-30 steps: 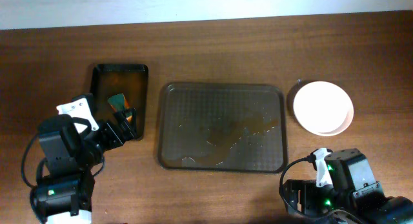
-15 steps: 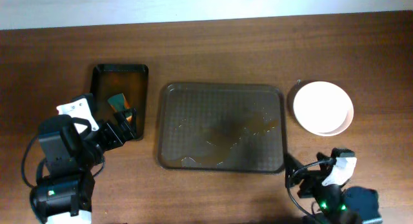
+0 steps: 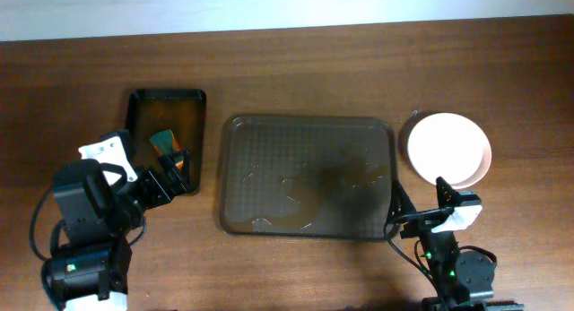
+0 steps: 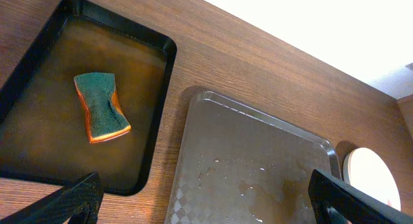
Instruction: Clean dirty plates on tray and stack at the side
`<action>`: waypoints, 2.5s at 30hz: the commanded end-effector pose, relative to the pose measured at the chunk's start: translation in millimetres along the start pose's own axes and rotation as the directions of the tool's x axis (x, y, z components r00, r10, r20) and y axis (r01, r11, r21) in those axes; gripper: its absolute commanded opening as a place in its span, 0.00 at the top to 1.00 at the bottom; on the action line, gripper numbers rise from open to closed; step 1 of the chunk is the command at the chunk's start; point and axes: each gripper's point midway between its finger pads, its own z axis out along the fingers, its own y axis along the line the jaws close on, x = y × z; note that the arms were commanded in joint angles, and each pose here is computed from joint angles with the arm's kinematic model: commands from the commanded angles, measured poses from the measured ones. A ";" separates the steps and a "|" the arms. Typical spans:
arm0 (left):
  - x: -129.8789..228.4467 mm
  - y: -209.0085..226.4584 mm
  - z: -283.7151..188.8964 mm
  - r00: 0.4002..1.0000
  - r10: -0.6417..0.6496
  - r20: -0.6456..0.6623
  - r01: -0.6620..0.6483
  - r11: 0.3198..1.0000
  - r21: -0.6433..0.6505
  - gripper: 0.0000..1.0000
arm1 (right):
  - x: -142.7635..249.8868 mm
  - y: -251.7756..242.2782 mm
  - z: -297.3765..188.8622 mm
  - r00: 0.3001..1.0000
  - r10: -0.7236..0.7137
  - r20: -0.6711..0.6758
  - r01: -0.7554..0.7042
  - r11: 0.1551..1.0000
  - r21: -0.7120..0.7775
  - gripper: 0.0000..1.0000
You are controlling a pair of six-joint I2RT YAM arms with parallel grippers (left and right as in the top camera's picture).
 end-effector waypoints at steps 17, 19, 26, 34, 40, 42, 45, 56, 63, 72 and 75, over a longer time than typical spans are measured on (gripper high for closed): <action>0.4 -2.3 -0.9 1.000 0.010 0.001 -0.010 1.000 0.012 0.00 | 11.7 -14.2 -0.4 0.955 -0.292 -0.050 0.295 0.954 0.056 0.02; 0.4 -2.3 -0.9 1.000 0.010 0.001 -0.010 1.000 0.012 0.00 | 11.7 -14.2 -0.4 0.955 -0.292 -0.050 0.295 0.954 0.056 0.02; 0.4 -2.3 -0.9 1.000 0.010 0.001 -0.010 1.000 0.012 0.01 | 11.7 -14.2 -0.4 0.955 -0.292 -0.050 0.295 0.954 0.056 0.02; 44.7 23.5 -11.7 0.990 -0.041 -0.135 0.024 0.992 -0.124 0.00 | 11.7 -14.2 -0.4 0.955 -0.292 -0.050 0.295 0.954 0.056 0.02; 96.7 19.3 9.9 0.963 0.260 -0.076 -0.253 0.963 0.093 0.00 | 11.7 -14.2 -0.4 0.955 -0.292 -0.050 0.295 0.954 0.056 0.02; 105.2 -2.8 19.2 0.911 0.392 0.127 -0.412 0.873 0.259 0.00 | 11.7 -14.2 -0.4 0.955 -0.292 -0.050 0.295 0.954 0.056 0.02; 113.5 -3.6 26.2 0.849 0.423 0.317 -0.507 0.822 0.260 0.00 | 11.7 -14.2 -0.4 0.955 -0.292 -0.050 0.295 0.954 0.056 0.01; 91.7 27.9 26.5 0.854 0.280 0.439 -0.317 0.948 0.012 0.00 | 11.7 -14.2 -0.4 0.955 -0.292 -0.050 0.295 0.954 0.056 0.02; 89.7 30.6 10.8 0.802 0.347 0.487 -0.364 0.929 -0.063 0.00 | 11.7 -14.2 -0.4 0.955 -0.292 -0.050 0.295 0.954 0.056 0.02; 85.9 32.7 7.6 0.732 0.478 0.485 -0.466 0.871 -0.155 0.01 | 11.7 -14.2 -0.4 0.955 -0.292 -0.050 0.295 0.954 0.056 0.02; 85.7 34.2 7.6 0.722 0.499 0.479 -0.479 0.861 -0.173 0.00 | 11.7 -14.2 -0.4 0.955 -0.292 -0.050 0.295 0.954 0.056 0.01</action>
